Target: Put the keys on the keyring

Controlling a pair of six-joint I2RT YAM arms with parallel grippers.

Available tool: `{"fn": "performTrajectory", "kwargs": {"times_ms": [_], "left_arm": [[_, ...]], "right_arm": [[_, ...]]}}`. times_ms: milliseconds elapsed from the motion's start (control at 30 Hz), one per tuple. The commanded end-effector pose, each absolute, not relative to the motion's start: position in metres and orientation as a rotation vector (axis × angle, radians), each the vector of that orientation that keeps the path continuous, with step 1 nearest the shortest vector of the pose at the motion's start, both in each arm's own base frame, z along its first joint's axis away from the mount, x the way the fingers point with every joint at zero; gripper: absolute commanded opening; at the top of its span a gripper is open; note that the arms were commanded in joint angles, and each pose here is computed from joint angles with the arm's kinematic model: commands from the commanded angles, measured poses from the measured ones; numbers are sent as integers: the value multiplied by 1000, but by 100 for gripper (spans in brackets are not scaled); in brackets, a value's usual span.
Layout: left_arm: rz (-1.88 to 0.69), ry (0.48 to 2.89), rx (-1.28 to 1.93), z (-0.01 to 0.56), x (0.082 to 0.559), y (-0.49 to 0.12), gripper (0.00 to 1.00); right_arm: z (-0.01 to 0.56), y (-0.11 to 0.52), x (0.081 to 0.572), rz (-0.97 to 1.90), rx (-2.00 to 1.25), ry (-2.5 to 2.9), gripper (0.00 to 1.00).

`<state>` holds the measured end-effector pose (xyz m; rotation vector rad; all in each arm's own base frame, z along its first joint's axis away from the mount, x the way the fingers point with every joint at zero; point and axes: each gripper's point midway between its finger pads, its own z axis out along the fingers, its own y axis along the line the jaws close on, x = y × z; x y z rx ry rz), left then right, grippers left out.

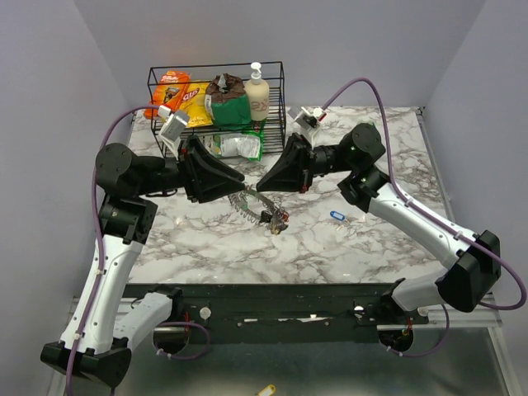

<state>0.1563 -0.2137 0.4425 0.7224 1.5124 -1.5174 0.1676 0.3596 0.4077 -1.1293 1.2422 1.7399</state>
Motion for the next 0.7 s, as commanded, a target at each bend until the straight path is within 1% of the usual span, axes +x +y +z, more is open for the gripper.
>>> {"fn": "performTrajectory", "kwargs": {"times_ms": [0, 200, 400, 467, 500, 667], "left_arm": [[-1583, 1431, 801, 457, 137, -213, 46], [-1604, 1445, 785, 454, 137, -213, 45], [-1559, 1467, 746, 456, 147, -213, 46], [-1516, 1469, 719, 462, 153, -212, 46], [-1493, 1471, 717, 461, 154, -212, 45], [-1496, 1477, 692, 465, 154, -213, 46]], "right_arm": [[432, 345, 154, 1751, -1155, 1091, 0], [442, 333, 154, 1837, -1110, 1037, 0], [437, 337, 170, 1849, -997, 1134, 0], [443, 337, 177, 1788, -947, 1130, 0], [436, 339, 184, 1780, -904, 1200, 0], [441, 336, 211, 1653, -698, 1262, 0]]}}
